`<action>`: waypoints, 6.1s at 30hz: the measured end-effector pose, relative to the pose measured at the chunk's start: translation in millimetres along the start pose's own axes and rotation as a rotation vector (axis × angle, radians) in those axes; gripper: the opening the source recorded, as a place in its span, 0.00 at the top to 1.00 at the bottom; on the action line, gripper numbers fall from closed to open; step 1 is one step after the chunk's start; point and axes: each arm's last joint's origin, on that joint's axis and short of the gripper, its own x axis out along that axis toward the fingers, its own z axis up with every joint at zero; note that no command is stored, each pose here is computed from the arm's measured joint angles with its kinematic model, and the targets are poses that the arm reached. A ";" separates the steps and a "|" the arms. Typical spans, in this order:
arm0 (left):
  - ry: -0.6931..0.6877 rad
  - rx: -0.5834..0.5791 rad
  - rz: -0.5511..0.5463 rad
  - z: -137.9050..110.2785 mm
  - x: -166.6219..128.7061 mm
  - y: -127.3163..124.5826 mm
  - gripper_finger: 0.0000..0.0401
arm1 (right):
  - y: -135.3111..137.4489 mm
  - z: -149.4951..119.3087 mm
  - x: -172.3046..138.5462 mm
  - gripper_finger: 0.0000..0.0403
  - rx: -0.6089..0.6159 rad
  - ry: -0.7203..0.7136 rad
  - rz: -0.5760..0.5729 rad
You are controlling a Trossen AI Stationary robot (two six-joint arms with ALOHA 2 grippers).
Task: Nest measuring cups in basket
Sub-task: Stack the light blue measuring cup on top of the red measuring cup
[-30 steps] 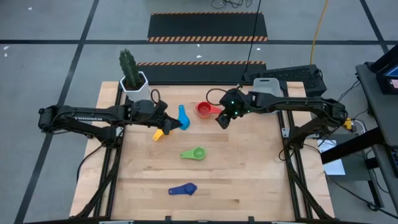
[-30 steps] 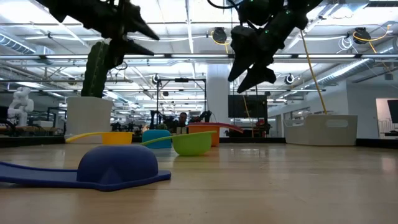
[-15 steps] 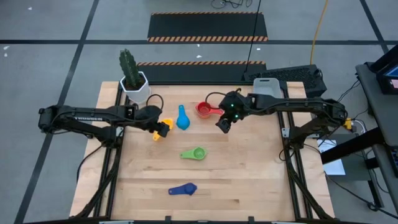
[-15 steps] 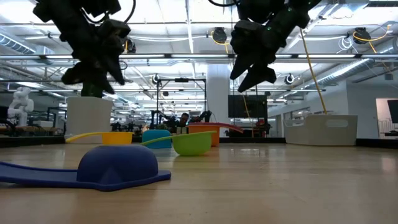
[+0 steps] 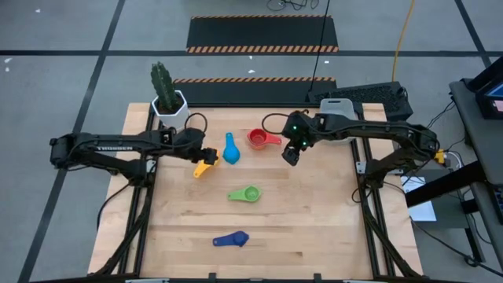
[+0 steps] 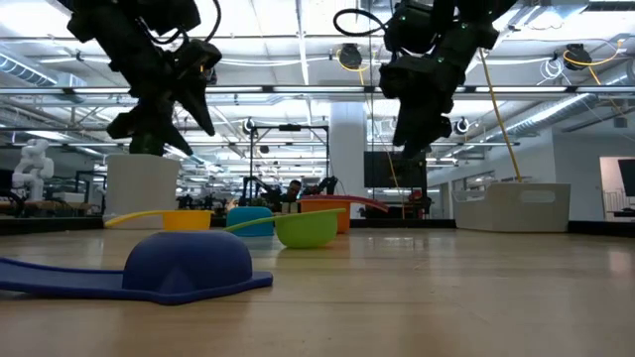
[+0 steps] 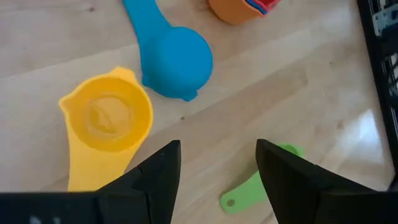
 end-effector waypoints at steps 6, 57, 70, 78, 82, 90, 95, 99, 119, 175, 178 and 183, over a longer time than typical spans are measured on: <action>-0.015 0.123 0.003 21.2 10.8 -27.2 0.47 | -9.6 1.3 -9.1 0.41 -0.036 -0.022 -0.016; 0.313 0.089 0.290 89.9 134.7 -26.8 0.19 | -16.8 -14.0 -50.4 0.41 0.058 -0.007 0.032; 0.425 0.247 0.196 47.2 136.5 -60.5 0.19 | -16.5 -12.0 -50.5 0.41 0.045 -0.028 0.033; 0.513 0.214 0.297 56.7 109.6 -69.2 0.19 | -16.6 -12.0 -50.4 0.41 0.046 -0.028 0.032; 0.488 0.254 0.353 67.7 107.4 -59.3 0.20 | -16.5 -12.0 -50.4 0.41 0.045 -0.028 0.033; 0.439 0.413 0.366 87.0 109.5 -42.8 0.36 | -16.5 -12.0 -50.4 0.41 0.059 -0.028 0.034; 0.439 0.430 0.378 96.7 107.5 -34.2 0.43 | -16.4 -12.0 -50.3 0.41 0.098 -0.026 0.036; 0.456 0.405 0.365 103.1 105.8 -27.4 0.43 | -16.3 -12.0 -50.3 0.41 0.123 -0.025 0.039; 0.515 0.375 0.277 86.8 127.1 13.8 0.39 | 9.1 -17.6 -45.9 0.41 0.126 0.004 0.085; 0.420 0.420 0.027 83.5 144.7 5.4 0.79 | 11.2 -15.1 -45.6 0.41 0.096 -0.033 0.074; 0.410 0.431 0.019 84.0 144.9 4.3 0.91 | 11.3 -15.1 -45.6 0.41 0.094 -0.033 0.074; 0.381 0.415 0.000 86.4 145.3 1.7 0.97 | 11.3 -15.3 -45.6 0.41 0.097 -0.031 0.074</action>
